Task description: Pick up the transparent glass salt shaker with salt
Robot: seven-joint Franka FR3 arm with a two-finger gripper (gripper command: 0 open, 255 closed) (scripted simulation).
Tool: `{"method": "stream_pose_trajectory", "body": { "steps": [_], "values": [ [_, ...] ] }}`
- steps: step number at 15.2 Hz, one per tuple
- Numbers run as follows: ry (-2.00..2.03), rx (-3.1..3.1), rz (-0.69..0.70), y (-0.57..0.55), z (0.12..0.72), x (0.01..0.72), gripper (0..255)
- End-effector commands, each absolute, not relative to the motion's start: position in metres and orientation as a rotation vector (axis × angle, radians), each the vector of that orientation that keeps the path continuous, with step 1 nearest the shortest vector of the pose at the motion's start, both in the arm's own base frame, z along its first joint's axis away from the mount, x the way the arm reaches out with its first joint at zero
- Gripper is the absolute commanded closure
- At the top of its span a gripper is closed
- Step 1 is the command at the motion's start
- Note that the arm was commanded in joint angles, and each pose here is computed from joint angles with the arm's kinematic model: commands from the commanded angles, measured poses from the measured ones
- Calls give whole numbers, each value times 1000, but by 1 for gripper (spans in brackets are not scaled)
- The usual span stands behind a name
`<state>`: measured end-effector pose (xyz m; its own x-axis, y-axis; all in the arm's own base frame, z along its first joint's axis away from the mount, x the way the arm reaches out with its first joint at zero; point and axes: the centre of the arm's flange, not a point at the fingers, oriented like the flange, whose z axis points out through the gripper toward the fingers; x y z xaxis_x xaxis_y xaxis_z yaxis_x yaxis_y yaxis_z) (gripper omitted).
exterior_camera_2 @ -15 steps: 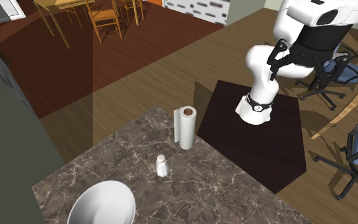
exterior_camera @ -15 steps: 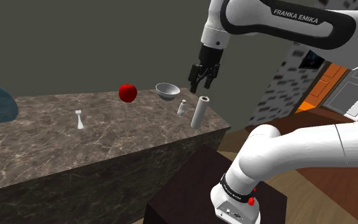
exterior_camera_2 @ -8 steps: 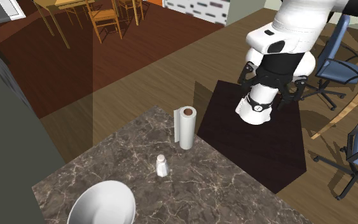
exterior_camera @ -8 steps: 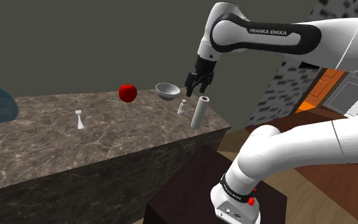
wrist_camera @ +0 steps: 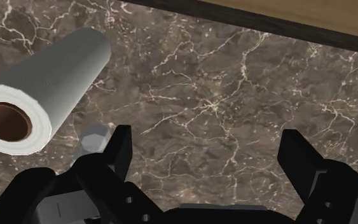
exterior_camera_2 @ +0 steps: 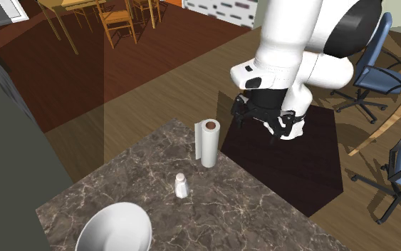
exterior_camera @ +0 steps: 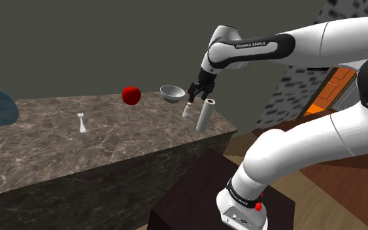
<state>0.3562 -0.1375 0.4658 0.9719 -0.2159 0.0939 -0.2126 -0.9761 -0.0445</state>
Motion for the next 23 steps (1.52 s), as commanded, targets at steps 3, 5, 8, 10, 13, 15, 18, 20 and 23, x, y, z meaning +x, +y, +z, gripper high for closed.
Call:
{"method": "stream_pose_trajectory", "body": {
  "steps": [3,5,8,10,13,15,18,20,23],
  "values": [
    [375,-3070,-209,-174,436,376,0],
    [394,-3061,-234,-192,421,385,0],
    [423,-3047,-272,-220,398,399,0],
    [442,-3037,-298,-238,382,408,0],
    [470,-3022,-335,-266,360,422,0],
    [489,-3012,-360,-285,345,431,0],
    [517,-2995,-397,-313,322,445,0],
    [520,-2994,-400,-316,315,446,0],
    [520,-2994,-400,-316,299,446,0]
  ]
}}
